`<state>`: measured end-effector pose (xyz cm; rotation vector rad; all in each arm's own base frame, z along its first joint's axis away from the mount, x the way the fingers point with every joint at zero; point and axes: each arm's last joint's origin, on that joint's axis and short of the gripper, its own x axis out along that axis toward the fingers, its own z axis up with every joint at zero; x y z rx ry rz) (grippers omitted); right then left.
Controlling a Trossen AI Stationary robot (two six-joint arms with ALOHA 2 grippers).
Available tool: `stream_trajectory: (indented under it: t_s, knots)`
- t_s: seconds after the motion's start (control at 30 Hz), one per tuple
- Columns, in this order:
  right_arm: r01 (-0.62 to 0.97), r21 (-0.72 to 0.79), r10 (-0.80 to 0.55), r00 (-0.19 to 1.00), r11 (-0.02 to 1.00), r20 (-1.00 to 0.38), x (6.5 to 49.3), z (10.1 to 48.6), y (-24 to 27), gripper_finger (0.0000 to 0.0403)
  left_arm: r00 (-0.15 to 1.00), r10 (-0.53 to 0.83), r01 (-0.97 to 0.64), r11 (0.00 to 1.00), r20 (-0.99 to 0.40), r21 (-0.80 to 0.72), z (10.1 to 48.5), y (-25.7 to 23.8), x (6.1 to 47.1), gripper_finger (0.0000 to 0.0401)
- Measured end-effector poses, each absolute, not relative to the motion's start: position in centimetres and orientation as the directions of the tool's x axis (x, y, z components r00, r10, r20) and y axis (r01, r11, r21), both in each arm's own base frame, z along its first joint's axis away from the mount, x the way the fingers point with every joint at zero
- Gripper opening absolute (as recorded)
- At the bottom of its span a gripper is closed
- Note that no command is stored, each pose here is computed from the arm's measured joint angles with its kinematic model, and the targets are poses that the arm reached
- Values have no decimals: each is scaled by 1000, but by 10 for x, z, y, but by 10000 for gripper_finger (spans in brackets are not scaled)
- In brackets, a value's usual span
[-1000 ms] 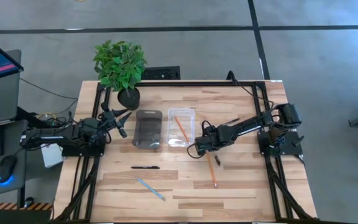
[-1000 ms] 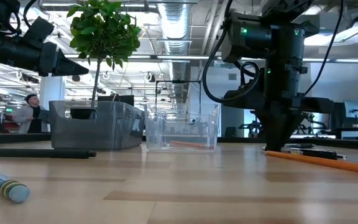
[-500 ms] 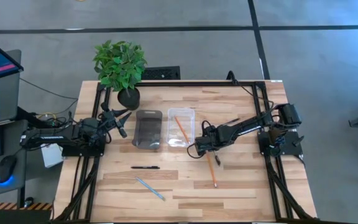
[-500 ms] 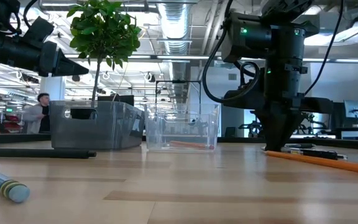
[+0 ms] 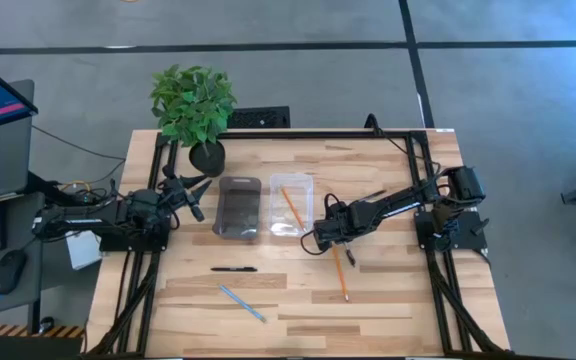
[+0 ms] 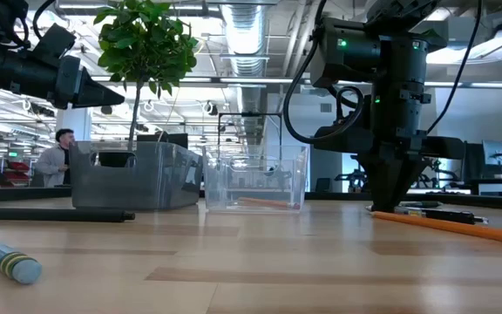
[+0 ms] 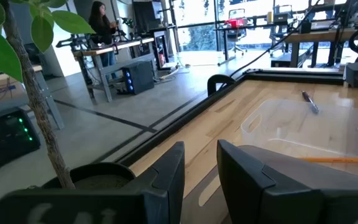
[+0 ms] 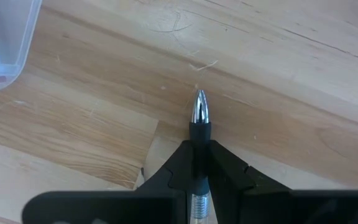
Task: Sort pens & pencils
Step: Put the bottom right black pen into the black bin
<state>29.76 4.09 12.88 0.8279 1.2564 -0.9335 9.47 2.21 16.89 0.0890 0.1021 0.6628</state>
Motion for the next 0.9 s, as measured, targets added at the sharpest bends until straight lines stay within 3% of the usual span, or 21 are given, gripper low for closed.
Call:
stream_trajectory:
  t_s: [0.9]
  knots:
    - [919, 9, -125, 63, 395, -990, 298, 129, 37, 60, 784, 618, -606, 783, -66, 138, 169, 22, 95, 86]
